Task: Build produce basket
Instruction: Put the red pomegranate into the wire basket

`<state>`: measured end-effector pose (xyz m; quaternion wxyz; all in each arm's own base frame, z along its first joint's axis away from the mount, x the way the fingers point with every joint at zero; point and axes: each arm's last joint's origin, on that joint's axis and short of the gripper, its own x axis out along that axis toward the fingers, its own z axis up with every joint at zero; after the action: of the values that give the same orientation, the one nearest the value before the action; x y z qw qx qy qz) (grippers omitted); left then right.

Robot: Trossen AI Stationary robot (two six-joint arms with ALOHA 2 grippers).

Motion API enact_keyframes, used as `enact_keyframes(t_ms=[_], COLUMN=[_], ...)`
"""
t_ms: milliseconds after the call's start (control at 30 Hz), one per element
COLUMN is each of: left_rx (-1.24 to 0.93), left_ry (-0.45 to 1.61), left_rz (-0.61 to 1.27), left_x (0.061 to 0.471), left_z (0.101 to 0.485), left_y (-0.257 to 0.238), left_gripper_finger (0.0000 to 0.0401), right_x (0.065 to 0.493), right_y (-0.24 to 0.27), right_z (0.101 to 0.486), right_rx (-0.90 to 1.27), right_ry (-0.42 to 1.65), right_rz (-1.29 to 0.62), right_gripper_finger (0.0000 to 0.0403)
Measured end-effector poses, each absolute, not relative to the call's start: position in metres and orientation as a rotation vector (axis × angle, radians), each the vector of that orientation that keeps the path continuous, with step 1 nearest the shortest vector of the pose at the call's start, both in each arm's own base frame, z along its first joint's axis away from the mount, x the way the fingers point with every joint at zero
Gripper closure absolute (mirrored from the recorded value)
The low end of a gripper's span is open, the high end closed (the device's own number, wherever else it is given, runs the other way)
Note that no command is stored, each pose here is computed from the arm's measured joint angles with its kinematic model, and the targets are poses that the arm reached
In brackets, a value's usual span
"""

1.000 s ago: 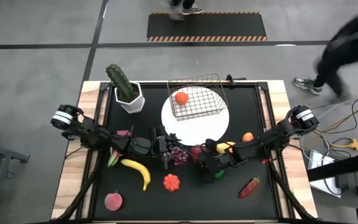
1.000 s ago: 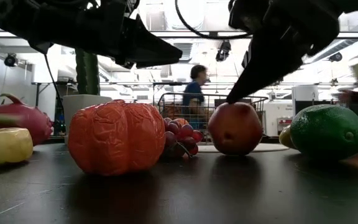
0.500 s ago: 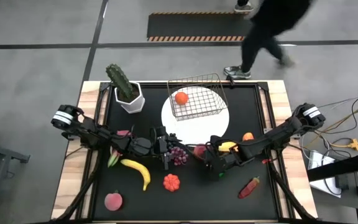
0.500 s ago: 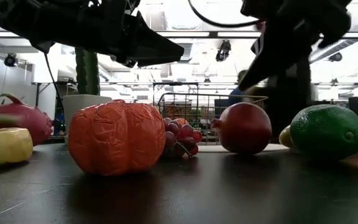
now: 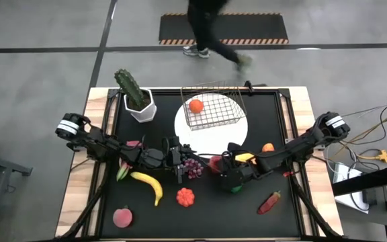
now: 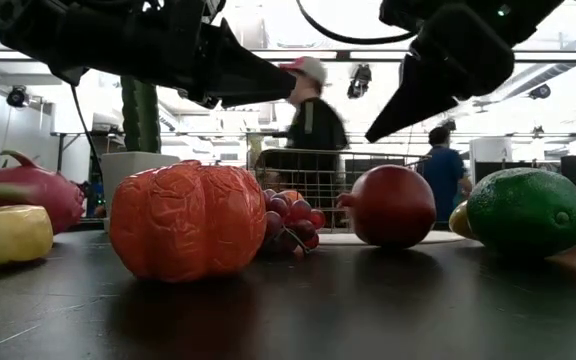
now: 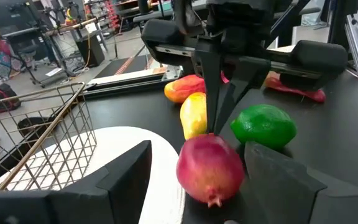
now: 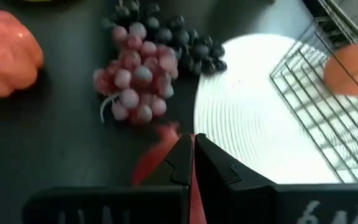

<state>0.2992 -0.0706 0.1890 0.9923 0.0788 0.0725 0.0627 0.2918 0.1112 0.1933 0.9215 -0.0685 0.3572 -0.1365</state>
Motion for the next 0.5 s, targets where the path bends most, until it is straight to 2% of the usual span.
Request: enact_keyframes(t_ms=[500], left_rx=[0.158], left_ry=[0.146], left_rz=[0.127], left_x=[0.299], left_z=[0.189], left_y=[-0.07], left_gripper_finger=[0.0161], right_x=[0.288], right_y=[0.098], right_z=[0.176], right_rx=[-0.144], right_ry=[0.845], right_rz=[-0.294], right_gripper_finger=[0.0394])
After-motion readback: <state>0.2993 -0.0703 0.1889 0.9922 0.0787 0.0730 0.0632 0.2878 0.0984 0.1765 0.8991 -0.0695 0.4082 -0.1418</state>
